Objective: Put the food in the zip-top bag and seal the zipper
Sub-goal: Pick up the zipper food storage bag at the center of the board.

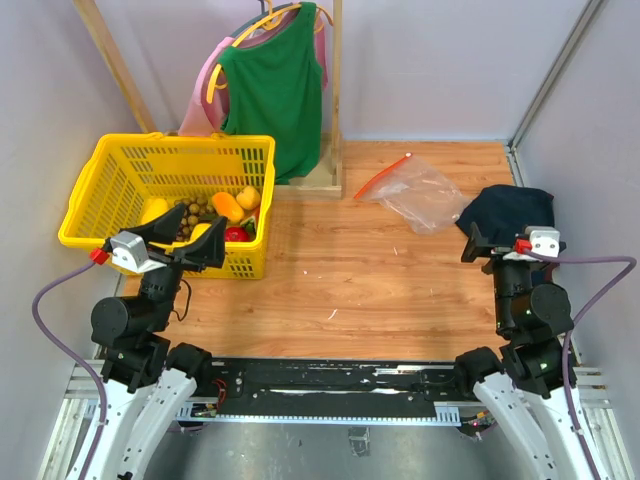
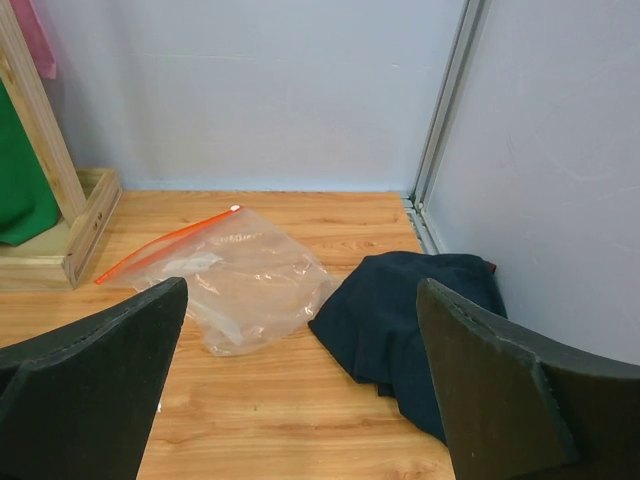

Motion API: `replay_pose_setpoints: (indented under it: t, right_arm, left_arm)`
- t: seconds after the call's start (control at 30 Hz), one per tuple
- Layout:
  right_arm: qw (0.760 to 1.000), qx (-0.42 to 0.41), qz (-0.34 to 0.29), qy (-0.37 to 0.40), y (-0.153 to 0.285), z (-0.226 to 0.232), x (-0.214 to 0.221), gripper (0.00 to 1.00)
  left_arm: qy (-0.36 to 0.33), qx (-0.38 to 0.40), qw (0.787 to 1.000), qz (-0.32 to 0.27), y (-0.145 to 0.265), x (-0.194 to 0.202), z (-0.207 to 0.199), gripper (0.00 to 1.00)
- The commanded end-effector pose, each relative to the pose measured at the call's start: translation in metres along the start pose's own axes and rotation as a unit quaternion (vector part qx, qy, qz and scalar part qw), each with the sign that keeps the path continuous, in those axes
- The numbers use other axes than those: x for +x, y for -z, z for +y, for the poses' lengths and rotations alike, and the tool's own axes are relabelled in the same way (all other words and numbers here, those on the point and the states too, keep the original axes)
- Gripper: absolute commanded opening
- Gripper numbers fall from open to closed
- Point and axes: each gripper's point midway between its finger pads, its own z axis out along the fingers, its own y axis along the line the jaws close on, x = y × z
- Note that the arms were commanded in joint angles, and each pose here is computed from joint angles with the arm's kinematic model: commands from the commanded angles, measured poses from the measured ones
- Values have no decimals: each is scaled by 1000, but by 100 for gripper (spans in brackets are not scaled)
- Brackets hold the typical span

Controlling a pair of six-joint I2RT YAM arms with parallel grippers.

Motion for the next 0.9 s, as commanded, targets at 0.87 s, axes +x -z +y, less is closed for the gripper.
replay_pose_setpoints:
  t: [0.87]
  right_arm:
    - [974,-150,172,4,-91,102,62,98]
  left_arm:
    - [33,83,990,105,-12,29,-33,99]
